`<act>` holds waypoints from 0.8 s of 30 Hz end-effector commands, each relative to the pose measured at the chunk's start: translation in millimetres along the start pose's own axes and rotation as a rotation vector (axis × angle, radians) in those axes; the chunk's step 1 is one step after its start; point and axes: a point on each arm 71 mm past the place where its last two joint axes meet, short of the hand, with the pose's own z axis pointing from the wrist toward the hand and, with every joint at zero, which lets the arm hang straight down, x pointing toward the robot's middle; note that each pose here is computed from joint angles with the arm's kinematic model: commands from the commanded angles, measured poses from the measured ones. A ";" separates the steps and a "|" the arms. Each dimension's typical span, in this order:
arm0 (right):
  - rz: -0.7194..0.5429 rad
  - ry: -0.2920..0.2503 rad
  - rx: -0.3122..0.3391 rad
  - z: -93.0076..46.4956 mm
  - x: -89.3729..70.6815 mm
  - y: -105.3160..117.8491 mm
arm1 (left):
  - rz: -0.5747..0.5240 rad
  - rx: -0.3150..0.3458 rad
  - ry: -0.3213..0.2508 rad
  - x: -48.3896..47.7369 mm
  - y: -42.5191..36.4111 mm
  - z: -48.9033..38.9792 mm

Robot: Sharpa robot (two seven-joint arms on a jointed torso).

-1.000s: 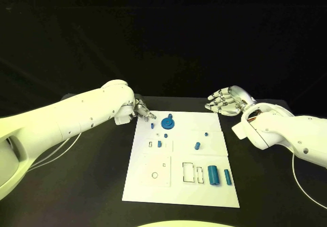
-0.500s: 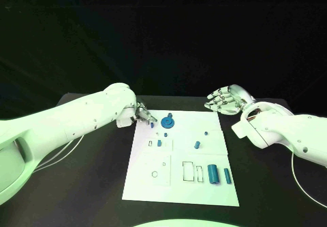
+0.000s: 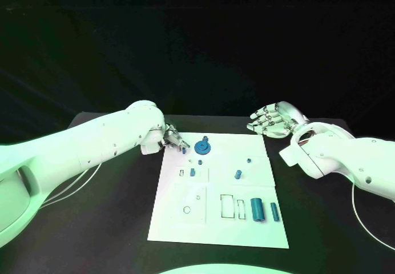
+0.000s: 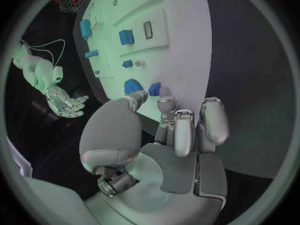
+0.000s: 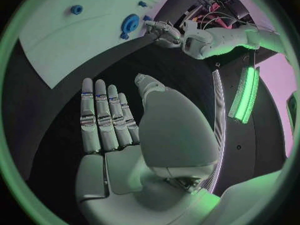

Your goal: Assemble the parts on the task board

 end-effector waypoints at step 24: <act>-0.005 0.008 -0.010 1.2 1.1 0.6 | -0.042 0.026 0.025 2.6 -2.2 -0.7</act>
